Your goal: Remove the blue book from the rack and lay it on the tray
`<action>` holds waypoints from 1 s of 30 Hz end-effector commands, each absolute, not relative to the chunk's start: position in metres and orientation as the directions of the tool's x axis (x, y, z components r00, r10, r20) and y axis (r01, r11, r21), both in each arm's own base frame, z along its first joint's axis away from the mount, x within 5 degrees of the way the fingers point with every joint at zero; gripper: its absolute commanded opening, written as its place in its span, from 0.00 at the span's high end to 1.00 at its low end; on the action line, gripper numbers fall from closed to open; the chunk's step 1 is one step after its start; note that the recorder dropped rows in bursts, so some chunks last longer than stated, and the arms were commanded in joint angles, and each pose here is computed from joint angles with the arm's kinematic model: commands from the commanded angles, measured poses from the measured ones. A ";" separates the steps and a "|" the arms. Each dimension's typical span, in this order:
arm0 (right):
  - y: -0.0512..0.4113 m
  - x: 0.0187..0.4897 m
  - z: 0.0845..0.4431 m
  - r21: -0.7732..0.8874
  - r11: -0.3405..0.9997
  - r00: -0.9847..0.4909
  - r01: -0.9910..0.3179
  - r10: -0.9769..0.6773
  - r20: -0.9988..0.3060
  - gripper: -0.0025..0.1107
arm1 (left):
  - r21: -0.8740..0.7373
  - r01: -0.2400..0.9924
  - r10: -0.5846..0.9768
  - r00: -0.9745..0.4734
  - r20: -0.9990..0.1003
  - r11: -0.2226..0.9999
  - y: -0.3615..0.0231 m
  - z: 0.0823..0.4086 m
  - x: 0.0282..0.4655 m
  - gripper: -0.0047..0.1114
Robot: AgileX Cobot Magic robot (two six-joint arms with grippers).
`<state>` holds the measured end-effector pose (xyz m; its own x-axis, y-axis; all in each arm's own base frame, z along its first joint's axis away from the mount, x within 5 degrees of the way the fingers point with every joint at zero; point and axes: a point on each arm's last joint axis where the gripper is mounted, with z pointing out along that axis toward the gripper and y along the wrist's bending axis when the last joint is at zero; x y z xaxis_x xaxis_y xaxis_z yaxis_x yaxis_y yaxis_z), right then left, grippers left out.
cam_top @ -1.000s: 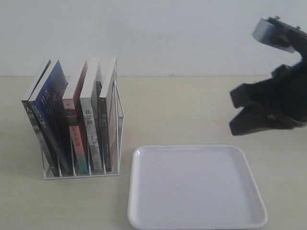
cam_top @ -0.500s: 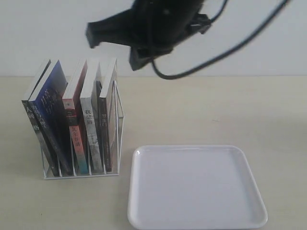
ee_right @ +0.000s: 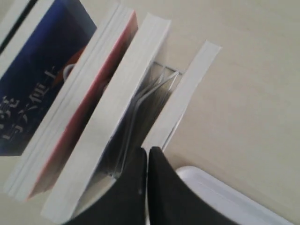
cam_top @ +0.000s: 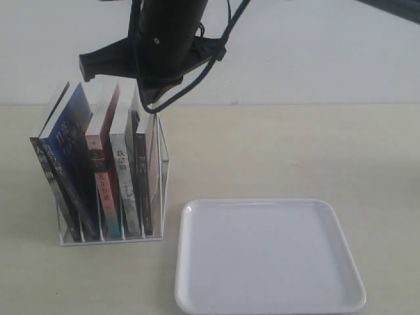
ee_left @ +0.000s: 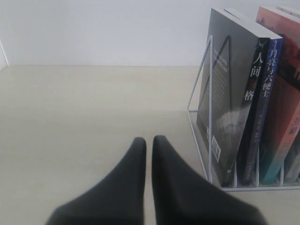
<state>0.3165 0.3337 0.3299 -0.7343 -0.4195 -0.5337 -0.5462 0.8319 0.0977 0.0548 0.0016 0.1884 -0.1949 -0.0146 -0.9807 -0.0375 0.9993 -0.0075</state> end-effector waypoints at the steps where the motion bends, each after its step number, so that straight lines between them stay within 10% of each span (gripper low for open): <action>1: 0.333 0.317 0.332 0.079 0.831 -0.728 -0.551 -0.432 -0.532 0.91 | -0.008 -0.038 -0.016 -0.190 -0.982 0.999 0.002 0.188 0.055 0.92; 9: 0.333 0.317 0.332 0.109 0.848 -0.750 -0.518 -0.390 -0.534 0.43 | -0.008 -0.038 -0.016 -0.190 -0.982 0.999 0.002 0.188 0.055 0.92; 16: 0.338 0.321 0.319 0.110 0.859 -0.769 -0.500 -0.382 -0.513 0.61 | -0.008 -0.038 -0.015 -0.188 -0.982 0.999 0.002 0.188 0.055 0.92; 26: 0.343 0.326 0.304 0.106 0.864 -0.779 -0.493 -0.384 -0.495 0.57 | -0.008 -0.038 -0.015 -0.188 -0.982 0.999 0.002 0.188 0.055 0.92; 30: 0.343 0.327 0.304 0.106 0.867 -0.780 -0.487 -0.376 -0.500 0.75 | -0.008 -0.038 -0.015 -0.188 -0.982 0.999 0.002 0.188 0.055 0.92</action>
<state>0.3258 0.3430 0.3007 -0.7904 -0.3802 -0.4803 -0.4855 0.8669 0.1128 0.0548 0.0016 0.1884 -0.1949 -0.0146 -0.9807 -0.0375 0.9993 -0.0075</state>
